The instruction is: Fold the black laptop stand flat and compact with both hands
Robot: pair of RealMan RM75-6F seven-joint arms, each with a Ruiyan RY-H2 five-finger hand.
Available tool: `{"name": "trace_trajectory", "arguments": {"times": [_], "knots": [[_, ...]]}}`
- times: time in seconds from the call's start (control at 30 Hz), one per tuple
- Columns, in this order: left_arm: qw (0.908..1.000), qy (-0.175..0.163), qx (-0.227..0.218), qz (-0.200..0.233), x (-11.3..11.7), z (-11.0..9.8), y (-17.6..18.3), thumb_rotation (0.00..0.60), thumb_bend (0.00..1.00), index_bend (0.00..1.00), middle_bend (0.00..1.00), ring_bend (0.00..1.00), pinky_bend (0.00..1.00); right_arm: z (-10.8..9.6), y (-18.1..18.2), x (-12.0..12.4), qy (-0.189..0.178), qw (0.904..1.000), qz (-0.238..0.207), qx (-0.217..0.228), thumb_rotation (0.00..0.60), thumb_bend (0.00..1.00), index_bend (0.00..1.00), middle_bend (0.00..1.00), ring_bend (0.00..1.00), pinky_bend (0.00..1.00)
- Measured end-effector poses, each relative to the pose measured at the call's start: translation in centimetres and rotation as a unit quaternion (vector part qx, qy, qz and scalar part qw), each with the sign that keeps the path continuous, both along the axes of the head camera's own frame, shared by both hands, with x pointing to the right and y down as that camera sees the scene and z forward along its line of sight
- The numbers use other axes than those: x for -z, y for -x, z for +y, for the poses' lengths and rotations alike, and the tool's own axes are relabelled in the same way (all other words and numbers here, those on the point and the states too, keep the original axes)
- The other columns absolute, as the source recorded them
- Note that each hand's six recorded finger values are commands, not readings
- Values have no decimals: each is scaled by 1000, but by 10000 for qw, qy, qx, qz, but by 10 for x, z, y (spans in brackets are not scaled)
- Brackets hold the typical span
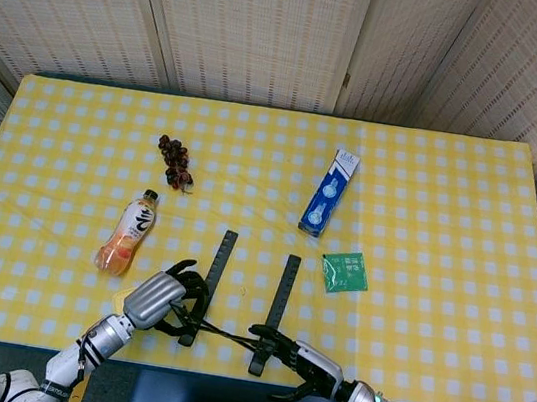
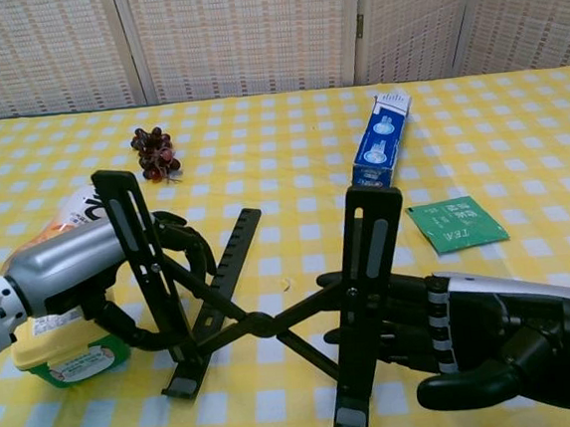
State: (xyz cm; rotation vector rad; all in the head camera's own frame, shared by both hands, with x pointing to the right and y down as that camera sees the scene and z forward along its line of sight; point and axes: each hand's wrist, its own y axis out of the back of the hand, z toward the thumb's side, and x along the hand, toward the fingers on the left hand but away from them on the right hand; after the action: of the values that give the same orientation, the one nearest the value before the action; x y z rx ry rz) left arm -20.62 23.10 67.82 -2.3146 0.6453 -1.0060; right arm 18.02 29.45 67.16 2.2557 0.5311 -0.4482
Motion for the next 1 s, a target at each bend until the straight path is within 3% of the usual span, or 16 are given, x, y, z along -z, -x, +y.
{"name": "trace_trajectory", "arguments": {"times": [0.3, 0.47, 0.73, 1.0], "knots": [[10000, 17, 23, -13, 0, -5, 0, 600, 244, 519, 372, 234, 98, -5, 1, 2, -240, 9997, -19, 29, 600, 235, 0, 3, 60, 0], [9998, 163, -114, -93, -3, 1, 3, 600, 246, 473, 372, 213, 89, -15, 3, 11, -642, 9979, -63, 45, 600, 236, 0, 3, 60, 0], [9996, 98, -98, -230, -10, 1, 6, 600, 314, 544, 372, 218, 91, -35, 9, 33, -1158, 9932, -140, 31, 600, 236, 0, 3, 56, 0], [9995, 217, -95, -226, -13, 5, 6, 600, 362, 578, 372, 221, 93, -44, 13, 37, -1239, 9922, -130, -19, 600, 235, 0, 2, 50, 0]]}}
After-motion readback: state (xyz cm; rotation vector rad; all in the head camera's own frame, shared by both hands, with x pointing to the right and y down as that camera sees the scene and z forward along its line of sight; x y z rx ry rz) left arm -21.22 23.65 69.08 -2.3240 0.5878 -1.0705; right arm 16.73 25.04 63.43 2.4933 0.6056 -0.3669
